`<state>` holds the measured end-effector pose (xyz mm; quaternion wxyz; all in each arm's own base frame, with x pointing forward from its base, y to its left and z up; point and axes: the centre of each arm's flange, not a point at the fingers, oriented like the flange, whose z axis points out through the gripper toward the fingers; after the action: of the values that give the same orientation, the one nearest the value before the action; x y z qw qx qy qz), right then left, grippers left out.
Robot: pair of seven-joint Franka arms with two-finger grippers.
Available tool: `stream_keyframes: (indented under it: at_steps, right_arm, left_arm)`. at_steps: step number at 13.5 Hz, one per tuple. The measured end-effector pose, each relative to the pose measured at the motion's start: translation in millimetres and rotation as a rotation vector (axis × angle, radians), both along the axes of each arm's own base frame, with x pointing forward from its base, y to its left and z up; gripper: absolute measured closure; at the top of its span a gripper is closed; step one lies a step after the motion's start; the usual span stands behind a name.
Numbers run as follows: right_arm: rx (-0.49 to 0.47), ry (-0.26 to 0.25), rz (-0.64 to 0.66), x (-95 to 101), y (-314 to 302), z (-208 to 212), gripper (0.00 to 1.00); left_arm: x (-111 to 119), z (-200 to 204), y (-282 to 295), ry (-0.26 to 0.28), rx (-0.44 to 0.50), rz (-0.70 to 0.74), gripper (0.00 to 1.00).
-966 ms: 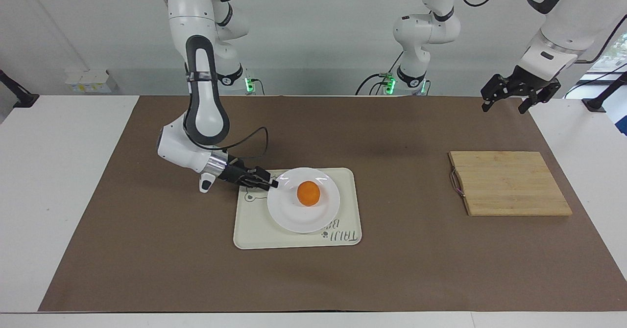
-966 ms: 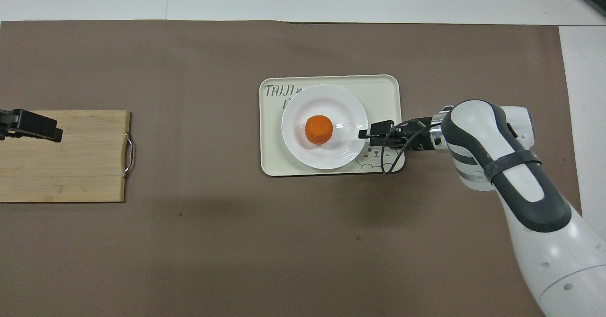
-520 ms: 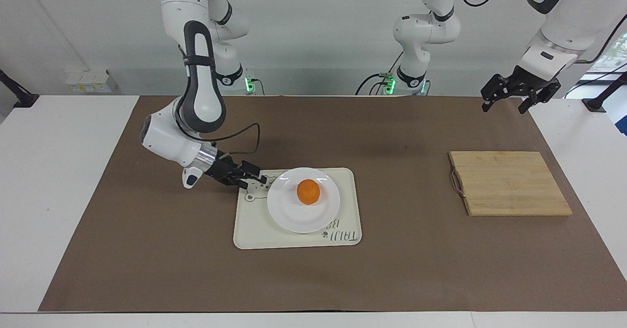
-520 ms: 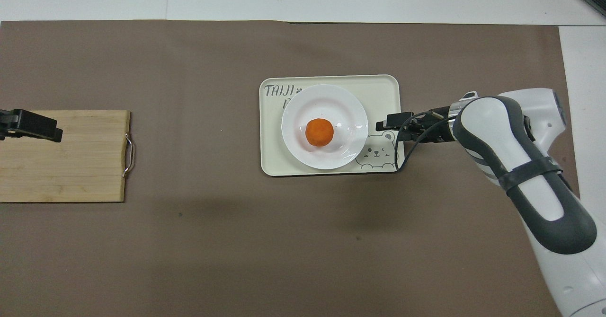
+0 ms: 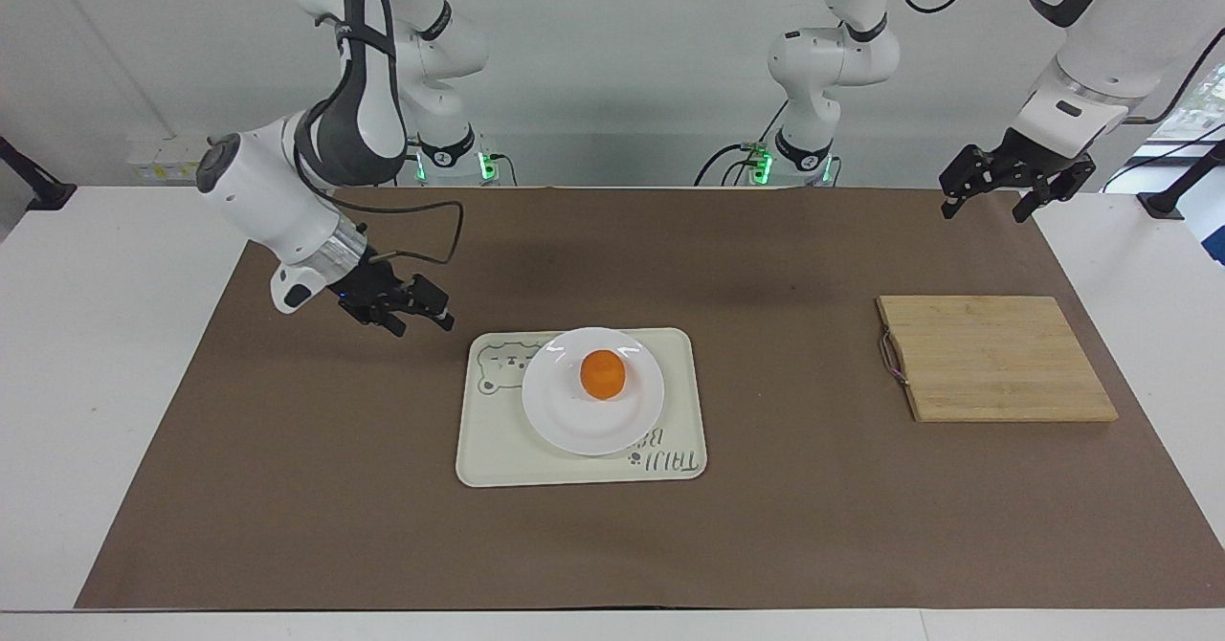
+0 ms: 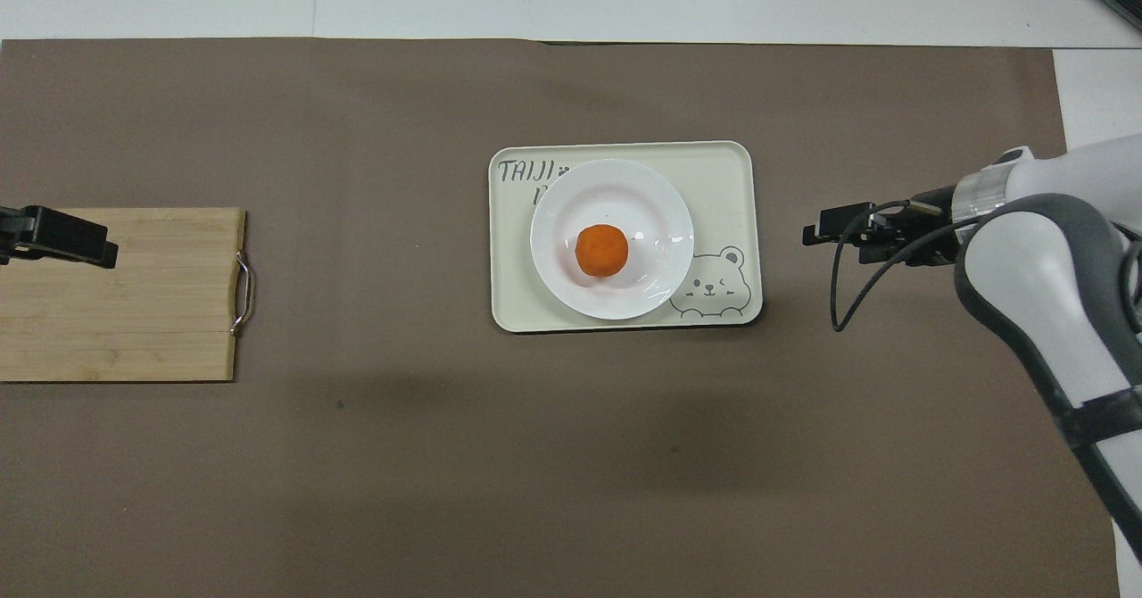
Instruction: Place orange and plate with both arms
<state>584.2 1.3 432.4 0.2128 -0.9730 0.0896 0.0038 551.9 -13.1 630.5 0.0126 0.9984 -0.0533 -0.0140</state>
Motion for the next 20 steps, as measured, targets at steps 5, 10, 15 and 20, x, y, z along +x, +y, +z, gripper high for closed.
stream_keyframes:
  at_steps: [5, 10, 15, 20]
  right_arm:
    - [-0.211, 0.018, 0.073, -25.3, -40, 44, 0.0]
    - [-0.311, -0.007, 0.117, -36.3, -50, 128, 0.0]
    - [-0.365, -0.033, 0.132, -40.8, -53, 191, 0.0]
    - [-0.417, -0.055, 0.15, -51.0, -46, 238, 0.0]
  left_arm:
    - [0, 0, 0, 0.0, 0.0, 0.0, 0.0]
    - [0, 0, 0, 0.0, 0.0, 0.0, 0.0]
    - [0, 0, 0, 0.0, 0.0, 0.0, 0.0]
    - [0, 0, 0, 0.0, 0.0, 0.0, 0.0]
